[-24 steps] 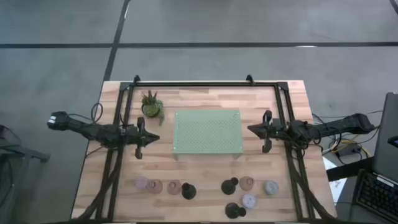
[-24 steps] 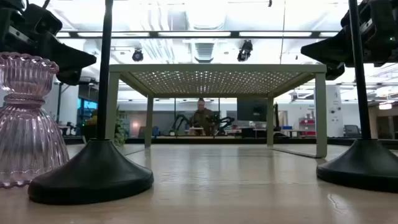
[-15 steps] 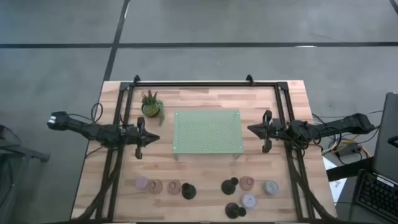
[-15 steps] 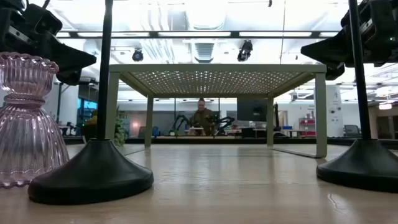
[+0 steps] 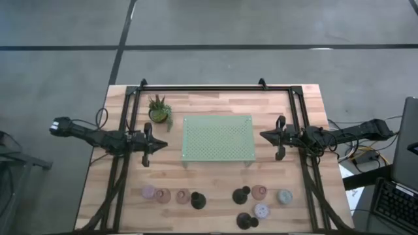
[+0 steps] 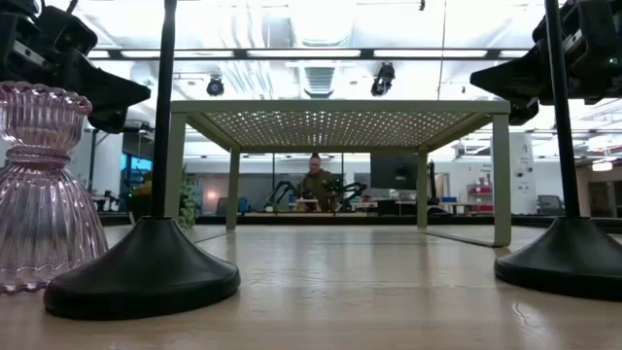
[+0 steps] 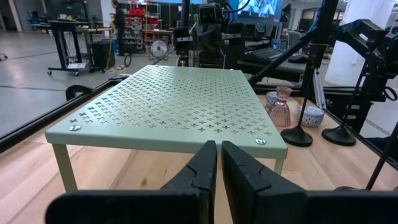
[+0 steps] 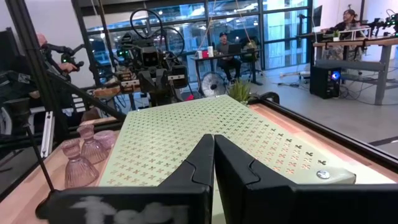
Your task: Pick & Place candle stick holders
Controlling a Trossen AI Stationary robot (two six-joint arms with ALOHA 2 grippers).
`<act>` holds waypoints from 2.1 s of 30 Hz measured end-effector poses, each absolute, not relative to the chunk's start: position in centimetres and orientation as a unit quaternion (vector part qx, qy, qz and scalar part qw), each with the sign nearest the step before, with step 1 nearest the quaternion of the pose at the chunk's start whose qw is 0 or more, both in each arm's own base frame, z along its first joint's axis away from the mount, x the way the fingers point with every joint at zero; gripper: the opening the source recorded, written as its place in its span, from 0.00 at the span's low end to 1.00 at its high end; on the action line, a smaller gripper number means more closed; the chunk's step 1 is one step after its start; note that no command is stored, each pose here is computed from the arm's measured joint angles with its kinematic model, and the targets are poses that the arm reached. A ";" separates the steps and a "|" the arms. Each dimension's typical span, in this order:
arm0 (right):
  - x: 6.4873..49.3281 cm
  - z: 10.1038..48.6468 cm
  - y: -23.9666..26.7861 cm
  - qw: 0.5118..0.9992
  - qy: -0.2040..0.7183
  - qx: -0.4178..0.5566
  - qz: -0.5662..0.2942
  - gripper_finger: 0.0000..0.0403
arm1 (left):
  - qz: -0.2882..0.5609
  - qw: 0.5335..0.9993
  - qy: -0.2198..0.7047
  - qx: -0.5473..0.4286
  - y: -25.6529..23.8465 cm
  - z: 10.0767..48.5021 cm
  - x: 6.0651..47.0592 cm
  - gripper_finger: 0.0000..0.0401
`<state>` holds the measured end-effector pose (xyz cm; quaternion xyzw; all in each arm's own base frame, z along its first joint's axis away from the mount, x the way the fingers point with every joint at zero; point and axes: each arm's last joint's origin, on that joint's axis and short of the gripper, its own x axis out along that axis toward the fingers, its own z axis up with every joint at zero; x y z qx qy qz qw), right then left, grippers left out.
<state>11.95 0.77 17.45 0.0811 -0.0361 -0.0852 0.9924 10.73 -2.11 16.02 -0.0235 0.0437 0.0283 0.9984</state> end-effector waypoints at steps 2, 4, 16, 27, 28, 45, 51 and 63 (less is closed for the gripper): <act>11.9 17.5 0.8 0.992 -0.036 0.081 -0.085 0.02 | 0.028 0.998 0.044 -0.023 -2.1 16.0 10.7 0.08; 11.9 17.5 0.8 0.992 -0.036 0.081 -0.085 0.02 | 0.028 0.998 0.044 -0.024 -2.1 16.0 10.7 0.08; 11.9 17.5 0.8 0.992 -0.037 0.080 -0.085 0.02 | 0.028 0.998 0.044 -0.023 -2.1 16.0 10.7 0.08; 11.9 18.2 1.3 0.976 -0.068 0.204 0.020 0.02 | 0.028 0.998 0.044 -0.023 -2.1 16.0 10.7 0.08; 11.9 18.3 1.4 0.976 -0.066 0.204 0.039 0.02 | 0.028 0.998 0.044 -0.024 -2.1 16.0 10.7 0.08; 11.3 21.7 3.9 0.902 -0.055 0.328 0.276 0.05 | 0.028 0.998 0.044 -0.023 -2.1 16.0 10.7 0.08; 12.1 23.8 5.4 0.912 0.070 0.323 0.244 0.17 | 0.028 0.998 0.044 -0.023 -2.1 16.0 10.7 0.08; 14.8 26.2 8.6 0.868 0.344 0.331 0.137 0.51 | 0.028 0.998 0.044 -0.023 -2.1 16.0 10.7 0.08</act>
